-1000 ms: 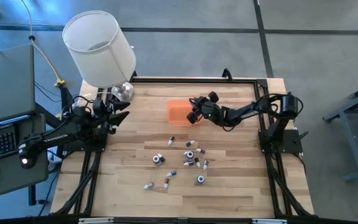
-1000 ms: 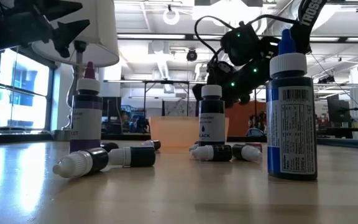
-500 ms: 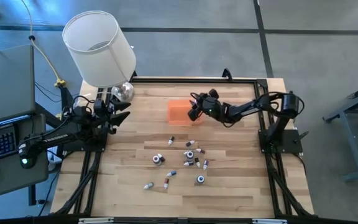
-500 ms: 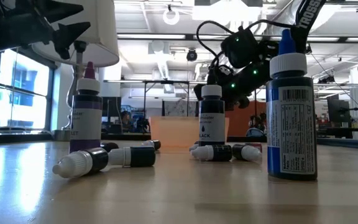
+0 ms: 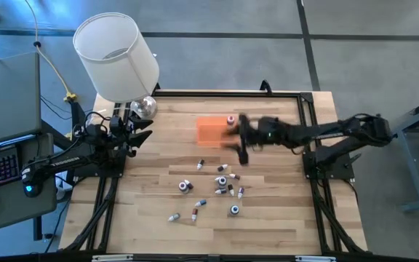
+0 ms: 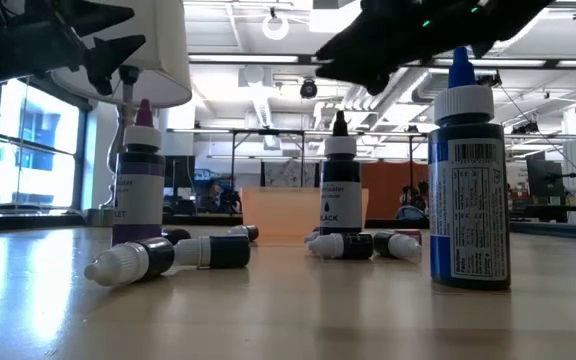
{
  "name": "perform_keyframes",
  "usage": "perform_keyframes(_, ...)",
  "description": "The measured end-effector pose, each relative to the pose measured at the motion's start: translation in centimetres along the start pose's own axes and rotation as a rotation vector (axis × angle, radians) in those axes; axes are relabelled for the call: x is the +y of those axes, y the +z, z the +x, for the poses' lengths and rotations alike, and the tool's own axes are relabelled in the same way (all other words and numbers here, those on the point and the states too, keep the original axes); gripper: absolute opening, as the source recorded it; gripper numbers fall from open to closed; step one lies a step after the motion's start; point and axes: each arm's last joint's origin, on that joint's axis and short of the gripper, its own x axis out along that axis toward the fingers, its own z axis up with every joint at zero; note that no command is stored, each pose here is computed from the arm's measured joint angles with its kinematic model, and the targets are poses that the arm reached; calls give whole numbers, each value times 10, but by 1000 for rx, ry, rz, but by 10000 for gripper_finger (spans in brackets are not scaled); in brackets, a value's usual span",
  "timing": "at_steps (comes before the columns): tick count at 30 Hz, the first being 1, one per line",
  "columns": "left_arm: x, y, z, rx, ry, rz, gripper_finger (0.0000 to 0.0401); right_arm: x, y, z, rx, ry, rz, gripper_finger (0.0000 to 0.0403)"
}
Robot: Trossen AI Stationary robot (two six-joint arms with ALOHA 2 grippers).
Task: Pick & Place food coloring
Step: Put the large black food coloring bottle into the bin
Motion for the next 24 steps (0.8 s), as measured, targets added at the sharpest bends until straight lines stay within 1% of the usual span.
perform_keyframes(1,0,0,0,0,0,0,216,10,-3,0,26,76,-7,190)
perform_keyframes(3,0,0,0,0,0,0,216,31,-9,3,68,181,-42,186)
perform_keyframes(4,0,0,0,0,0,0,216,40,-13,5,81,211,-68,185)
perform_keyframes(6,0,0,0,0,0,0,216,56,-24,13,111,236,-124,181)
perform_keyframes(8,0,0,0,0,0,0,216,69,-35,21,129,231,-166,177)
perform_keyframes(13,0,0,0,1,-1,0,216,90,-60,41,141,259,-192,166)
perform_keyframes(19,0,0,0,1,-1,0,216,90,-80,52,186,163,-196,156)
perform_keyframes(24,0,0,0,2,-3,-1,216,89,-85,55,208,157,-162,151)
